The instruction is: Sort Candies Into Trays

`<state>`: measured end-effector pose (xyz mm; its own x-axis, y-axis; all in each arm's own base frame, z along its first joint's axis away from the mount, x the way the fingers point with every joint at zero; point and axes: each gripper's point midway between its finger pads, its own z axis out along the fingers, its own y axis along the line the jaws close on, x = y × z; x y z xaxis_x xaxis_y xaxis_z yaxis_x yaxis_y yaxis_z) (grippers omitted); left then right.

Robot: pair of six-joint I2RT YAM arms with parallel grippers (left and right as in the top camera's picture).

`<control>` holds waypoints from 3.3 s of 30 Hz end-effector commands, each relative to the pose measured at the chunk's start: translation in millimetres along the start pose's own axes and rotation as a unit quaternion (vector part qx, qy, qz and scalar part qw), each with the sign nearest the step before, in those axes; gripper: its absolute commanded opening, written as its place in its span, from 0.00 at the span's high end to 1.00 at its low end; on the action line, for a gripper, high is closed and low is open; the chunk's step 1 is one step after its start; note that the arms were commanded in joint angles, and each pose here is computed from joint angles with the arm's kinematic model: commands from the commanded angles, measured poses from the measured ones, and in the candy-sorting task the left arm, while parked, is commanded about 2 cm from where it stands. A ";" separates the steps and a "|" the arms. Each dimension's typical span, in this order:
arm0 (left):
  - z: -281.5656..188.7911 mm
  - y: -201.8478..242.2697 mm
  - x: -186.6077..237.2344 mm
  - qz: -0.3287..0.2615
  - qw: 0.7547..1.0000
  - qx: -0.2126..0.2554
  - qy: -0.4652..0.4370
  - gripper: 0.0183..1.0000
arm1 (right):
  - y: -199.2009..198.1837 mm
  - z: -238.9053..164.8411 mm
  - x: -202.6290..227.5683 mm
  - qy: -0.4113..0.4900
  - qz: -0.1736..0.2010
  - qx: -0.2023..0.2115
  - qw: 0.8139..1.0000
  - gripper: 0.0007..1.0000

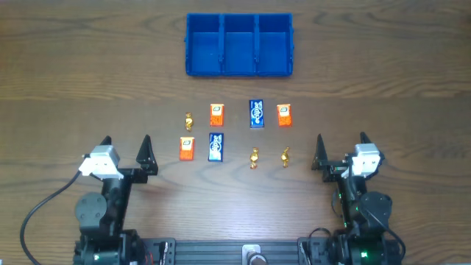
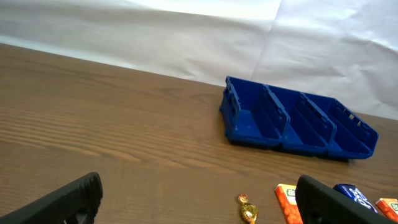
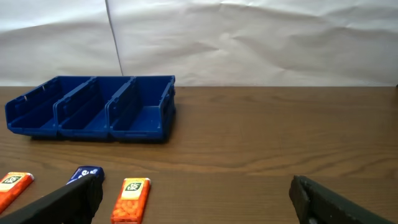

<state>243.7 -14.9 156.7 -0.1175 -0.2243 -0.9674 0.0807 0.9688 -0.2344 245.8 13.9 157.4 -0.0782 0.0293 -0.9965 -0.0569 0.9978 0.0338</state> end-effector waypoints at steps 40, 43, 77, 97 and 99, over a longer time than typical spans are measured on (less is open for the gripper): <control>1.3 1.2 16.2 0.002 1.000 0.003 0.023 0.00 | 0.3 -0.3 1.1 0.001 -0.006 0.001 1.000 0.00; 1.3 1.2 16.3 0.002 1.000 0.003 0.023 0.00 | 0.3 -0.3 1.1 0.001 -0.006 0.001 1.000 0.00; 51.3 -56.8 171.6 0.070 0.774 -0.093 0.622 0.11 | 0.3 -0.3 1.0 0.001 -0.006 0.001 1.000 0.00; 53.6 -66.1 180.1 0.057 0.774 -0.081 0.625 0.61 | 0.2 -0.3 1.1 0.001 -0.006 0.001 1.000 0.00; 55.7 -67.9 180.0 0.053 0.778 -0.081 0.621 0.63 | 0.2 -0.3 1.1 0.001 -0.006 0.001 1.000 0.00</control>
<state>269.2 -122.5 -4.3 -0.9917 0.0461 -0.1198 0.0507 0.9981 -0.0360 245.7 13.3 157.6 -0.0770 0.0290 -0.9966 -0.0535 0.9980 0.0332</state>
